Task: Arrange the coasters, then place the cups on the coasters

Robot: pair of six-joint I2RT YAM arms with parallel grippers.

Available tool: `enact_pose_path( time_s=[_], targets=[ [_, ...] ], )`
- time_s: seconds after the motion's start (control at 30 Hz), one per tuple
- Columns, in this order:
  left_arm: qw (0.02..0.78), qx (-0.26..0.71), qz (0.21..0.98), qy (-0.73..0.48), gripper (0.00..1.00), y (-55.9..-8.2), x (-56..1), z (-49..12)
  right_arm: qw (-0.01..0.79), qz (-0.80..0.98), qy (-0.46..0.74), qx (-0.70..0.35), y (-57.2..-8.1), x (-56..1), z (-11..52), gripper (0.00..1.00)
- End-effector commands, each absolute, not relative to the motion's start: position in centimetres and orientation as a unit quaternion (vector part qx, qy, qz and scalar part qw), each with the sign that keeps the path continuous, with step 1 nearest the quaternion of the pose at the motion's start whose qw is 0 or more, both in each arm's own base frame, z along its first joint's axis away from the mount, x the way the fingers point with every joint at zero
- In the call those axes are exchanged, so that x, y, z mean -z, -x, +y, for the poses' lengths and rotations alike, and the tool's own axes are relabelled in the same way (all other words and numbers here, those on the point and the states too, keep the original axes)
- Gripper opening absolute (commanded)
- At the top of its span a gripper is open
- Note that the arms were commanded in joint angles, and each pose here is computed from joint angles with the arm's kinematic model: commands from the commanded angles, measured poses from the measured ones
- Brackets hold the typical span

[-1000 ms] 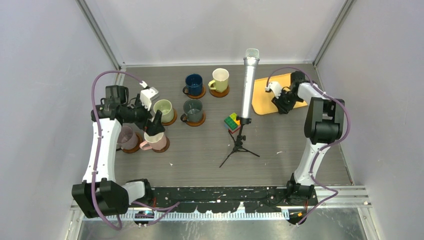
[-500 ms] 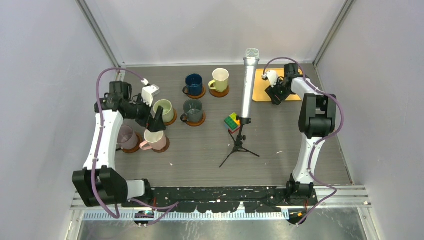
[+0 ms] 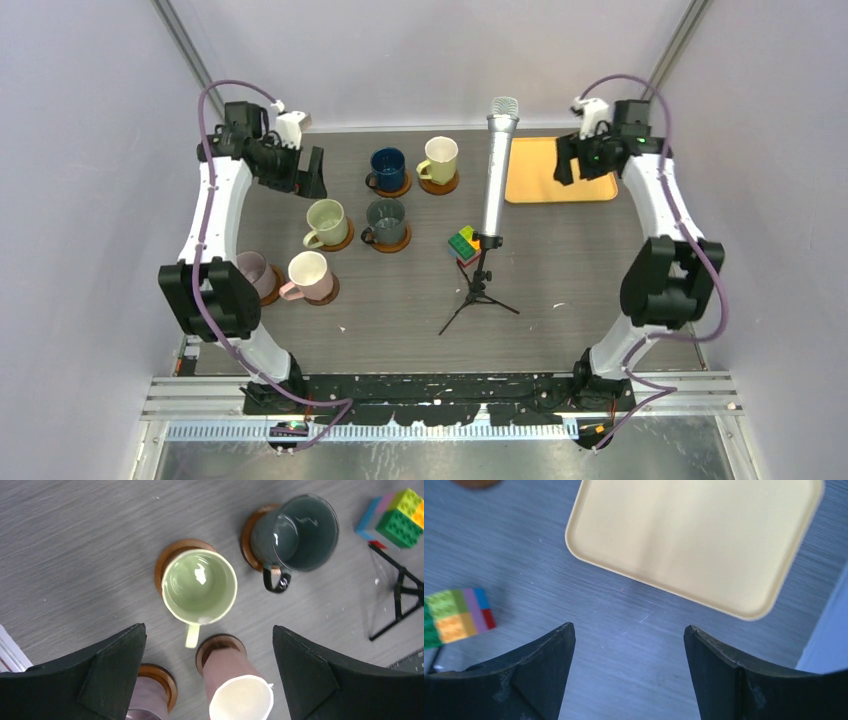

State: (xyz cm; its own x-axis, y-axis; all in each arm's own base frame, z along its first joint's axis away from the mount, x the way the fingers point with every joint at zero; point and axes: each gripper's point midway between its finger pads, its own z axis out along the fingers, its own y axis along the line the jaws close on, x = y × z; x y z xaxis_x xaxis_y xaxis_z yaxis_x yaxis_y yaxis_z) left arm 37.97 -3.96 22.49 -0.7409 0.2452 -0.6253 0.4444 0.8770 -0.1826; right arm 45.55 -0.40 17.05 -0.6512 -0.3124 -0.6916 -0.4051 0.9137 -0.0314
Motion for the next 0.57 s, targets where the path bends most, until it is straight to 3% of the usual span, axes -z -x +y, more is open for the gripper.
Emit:
enact_pose_path(
  time_s=[0.0, 0.2, 0.53],
  targets=[
    [0.35, 0.113, 0.921, -0.131, 1.0, -40.7, -23.8, -3.5, 0.39, 0.91, 0.049, -0.129, -42.5, -22.0, -1.2, 0.84],
    [0.373, 0.076, 0.921, -0.085, 1.0, -39.7, -22.9, -2.2, 0.391, 0.896, -0.056, -0.201, -37.8, -22.6, -2.0, 0.84],
    [0.32, 0.067, 0.94, -0.099, 1.0, -37.5, -20.0, -1.7, 0.392, 0.898, -0.062, -0.191, -35.5, -21.7, -1.7, 0.84]
  ],
)
